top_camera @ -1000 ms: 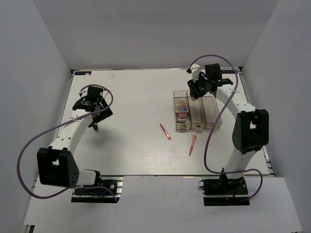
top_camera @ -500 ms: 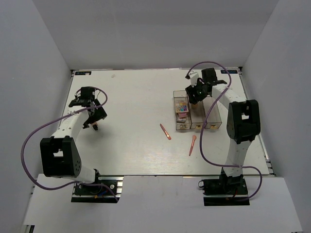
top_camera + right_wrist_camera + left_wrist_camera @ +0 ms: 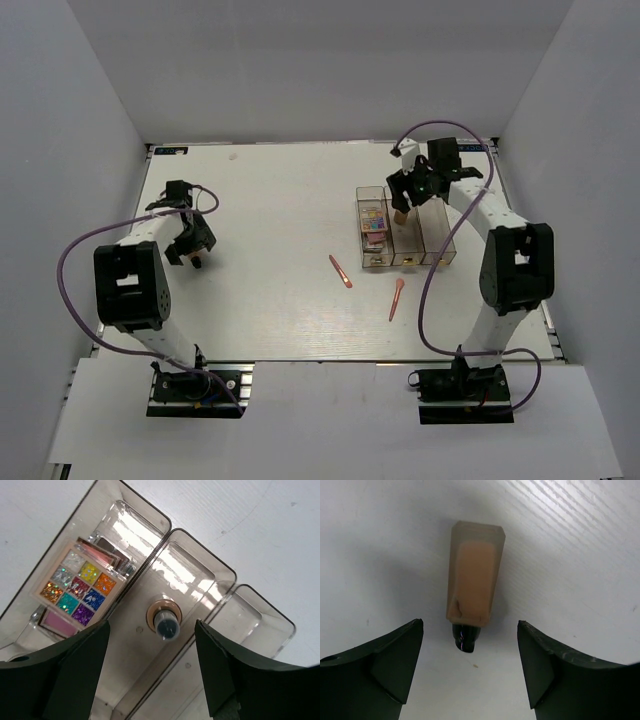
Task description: Organize the makeup
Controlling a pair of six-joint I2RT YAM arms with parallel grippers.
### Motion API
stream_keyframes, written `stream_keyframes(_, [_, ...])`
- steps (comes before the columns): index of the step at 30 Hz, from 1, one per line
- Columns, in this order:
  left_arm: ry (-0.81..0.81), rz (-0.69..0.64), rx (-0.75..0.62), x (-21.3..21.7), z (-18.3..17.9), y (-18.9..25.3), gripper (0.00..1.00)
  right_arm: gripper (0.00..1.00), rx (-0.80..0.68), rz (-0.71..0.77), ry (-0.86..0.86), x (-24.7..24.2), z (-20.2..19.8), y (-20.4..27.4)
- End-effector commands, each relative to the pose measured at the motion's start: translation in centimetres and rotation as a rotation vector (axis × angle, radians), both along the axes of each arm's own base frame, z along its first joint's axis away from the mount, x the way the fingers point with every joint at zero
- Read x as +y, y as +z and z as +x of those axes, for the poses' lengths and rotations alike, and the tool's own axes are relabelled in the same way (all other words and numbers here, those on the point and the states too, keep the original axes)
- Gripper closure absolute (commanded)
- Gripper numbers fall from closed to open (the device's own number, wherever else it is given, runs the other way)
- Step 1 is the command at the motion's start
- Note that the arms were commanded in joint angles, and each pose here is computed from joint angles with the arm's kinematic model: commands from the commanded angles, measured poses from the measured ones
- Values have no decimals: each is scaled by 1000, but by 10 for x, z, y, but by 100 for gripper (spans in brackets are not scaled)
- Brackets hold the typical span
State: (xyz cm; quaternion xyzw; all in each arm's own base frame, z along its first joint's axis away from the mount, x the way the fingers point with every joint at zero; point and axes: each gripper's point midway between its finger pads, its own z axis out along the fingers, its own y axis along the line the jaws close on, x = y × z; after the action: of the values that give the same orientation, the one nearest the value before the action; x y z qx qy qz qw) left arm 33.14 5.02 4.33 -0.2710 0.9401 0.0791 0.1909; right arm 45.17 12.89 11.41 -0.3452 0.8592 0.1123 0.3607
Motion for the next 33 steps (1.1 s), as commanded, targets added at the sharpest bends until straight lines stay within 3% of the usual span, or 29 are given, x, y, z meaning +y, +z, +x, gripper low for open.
stream_keyframes(1, [-21, 5, -67, 7, 26, 10, 15, 25, -109, 70, 10, 2, -1, 44])
stream_keyframes(15, [-39, -65, -65, 5, 42, -8, 61, 25, -169, 174, -1, 1, -21, 85])
stream_keyframes(19, [-152, -152, -168, -24, 58, 18, 69, 25, -190, 201, -3, 0, -23, 96])
stream_keyframes(23, [-350, -363, -397, -85, 81, 75, 75, 28, -244, 249, -44, -5, -21, 112])
stream_keyframes(26, [-515, -556, -482, -146, 85, 111, 79, 44, -239, 270, -97, -11, -14, 113])
stream_keyframes(29, [-602, -658, -549, -186, 92, 139, 79, 62, -235, 274, -147, -19, -8, 110])
stream_keyframes(31, [-707, -758, -564, -230, 91, 155, 80, 82, -240, 269, -206, -29, -3, 111])
stream_keyframes(33, [-746, -833, -532, -263, 93, 155, 80, 93, -272, 240, -281, -44, 3, 113])
